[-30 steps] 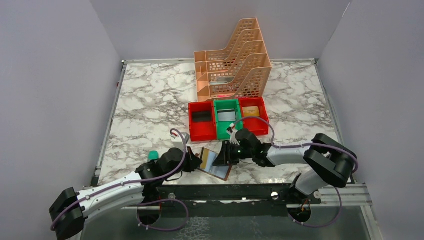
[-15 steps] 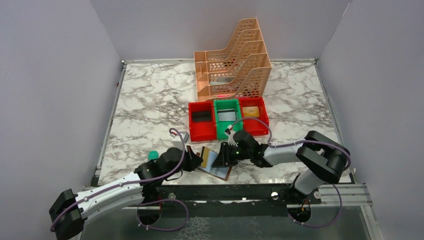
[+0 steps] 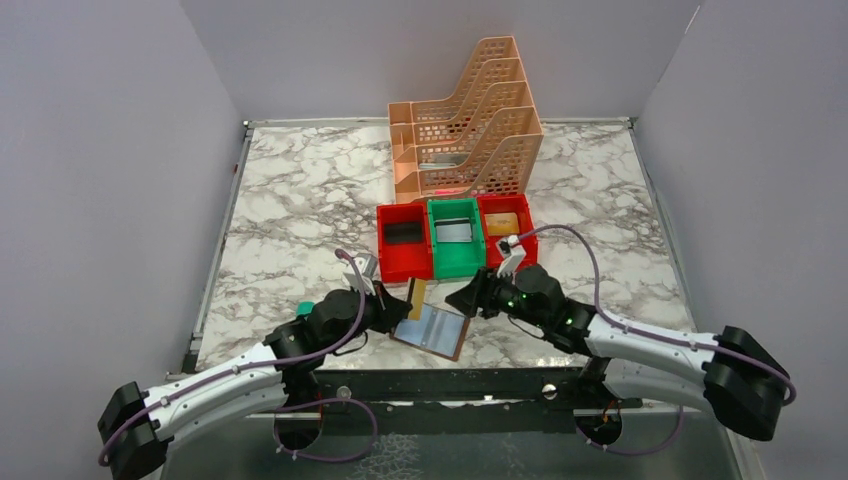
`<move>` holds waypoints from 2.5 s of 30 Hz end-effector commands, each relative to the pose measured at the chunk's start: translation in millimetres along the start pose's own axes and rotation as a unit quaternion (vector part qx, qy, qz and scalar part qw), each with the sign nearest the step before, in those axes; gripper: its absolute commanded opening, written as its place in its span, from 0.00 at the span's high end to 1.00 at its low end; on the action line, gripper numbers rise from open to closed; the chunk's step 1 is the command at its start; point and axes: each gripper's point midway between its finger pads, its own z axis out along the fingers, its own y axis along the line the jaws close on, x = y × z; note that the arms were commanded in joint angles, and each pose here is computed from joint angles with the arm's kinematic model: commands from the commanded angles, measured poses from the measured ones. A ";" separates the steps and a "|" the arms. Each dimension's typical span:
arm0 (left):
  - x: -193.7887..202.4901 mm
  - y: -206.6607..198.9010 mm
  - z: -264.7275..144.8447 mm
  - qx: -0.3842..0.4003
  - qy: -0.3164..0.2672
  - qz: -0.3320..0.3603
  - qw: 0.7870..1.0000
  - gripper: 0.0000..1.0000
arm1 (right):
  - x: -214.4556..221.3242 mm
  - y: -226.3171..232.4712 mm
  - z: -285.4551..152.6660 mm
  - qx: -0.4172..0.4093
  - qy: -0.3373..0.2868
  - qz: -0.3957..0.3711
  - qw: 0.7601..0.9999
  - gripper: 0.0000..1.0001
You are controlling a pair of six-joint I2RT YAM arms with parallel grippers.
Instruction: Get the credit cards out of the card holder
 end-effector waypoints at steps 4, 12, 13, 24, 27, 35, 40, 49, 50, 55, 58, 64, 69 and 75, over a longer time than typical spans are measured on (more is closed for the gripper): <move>-21.9 -51.7 6.4 0.109 -0.022 0.022 0.993 1.00 | -16.9 -61.6 -34.1 0.148 -0.072 -0.014 0.986 0.32; -22.0 -75.4 22.5 0.172 0.026 0.027 0.984 1.00 | -15.5 -49.3 -40.6 0.050 -0.055 -0.005 0.997 0.32; -25.3 -76.5 21.3 0.186 0.023 0.013 0.982 1.00 | -15.4 -48.5 -40.8 0.034 -0.049 0.001 0.998 0.32; -34.1 -77.7 1.6 0.254 -0.003 -0.067 0.965 1.00 | -14.4 -3.3 -53.4 -0.139 -0.037 0.046 0.989 0.11; -33.1 -83.2 -3.1 0.273 -0.001 -0.074 0.959 1.00 | -14.5 7.8 -53.7 -0.175 -0.033 0.045 0.983 0.20; -36.7 -92.5 -6.2 0.298 -0.003 -0.083 0.951 1.00 | -19.3 32.3 -48.9 -0.246 -0.014 0.038 0.968 0.38; -34.9 -95.4 -4.4 0.306 0.006 -0.089 0.948 1.00 | -24.0 40.9 -48.9 -0.267 -0.014 0.034 0.963 0.40; -35.1 -89.0 -1.1 0.295 -0.005 -0.110 0.949 1.00 | -26.1 41.3 -47.0 -0.265 -0.014 0.040 0.963 0.41; -36.0 -91.6 -2.2 0.301 -0.003 -0.111 0.947 1.00 | -27.2 41.5 -46.1 -0.265 -0.016 0.042 0.963 0.41; -38.1 -93.2 -3.1 0.305 -0.007 -0.120 0.945 1.00 | -29.8 54.2 -45.1 -0.298 -0.002 0.036 0.954 0.47; -38.4 -93.6 -3.8 0.307 -0.009 -0.120 0.944 1.00 | -28.9 57.4 -44.7 -0.307 -0.004 0.038 0.951 0.51; -40.4 -98.9 -5.3 0.320 -0.006 -0.128 0.939 1.00 | -22.4 60.2 -43.5 -0.313 -0.011 0.053 0.948 0.61; -36.3 -100.1 -6.5 0.326 0.004 -0.131 0.936 1.00 | -22.5 64.5 -45.0 -0.324 -0.009 0.059 0.944 0.73; -28.9 -94.2 -9.2 0.321 0.008 -0.139 0.937 1.00 | -27.8 59.2 -36.5 -0.305 -0.019 0.066 0.950 0.66</move>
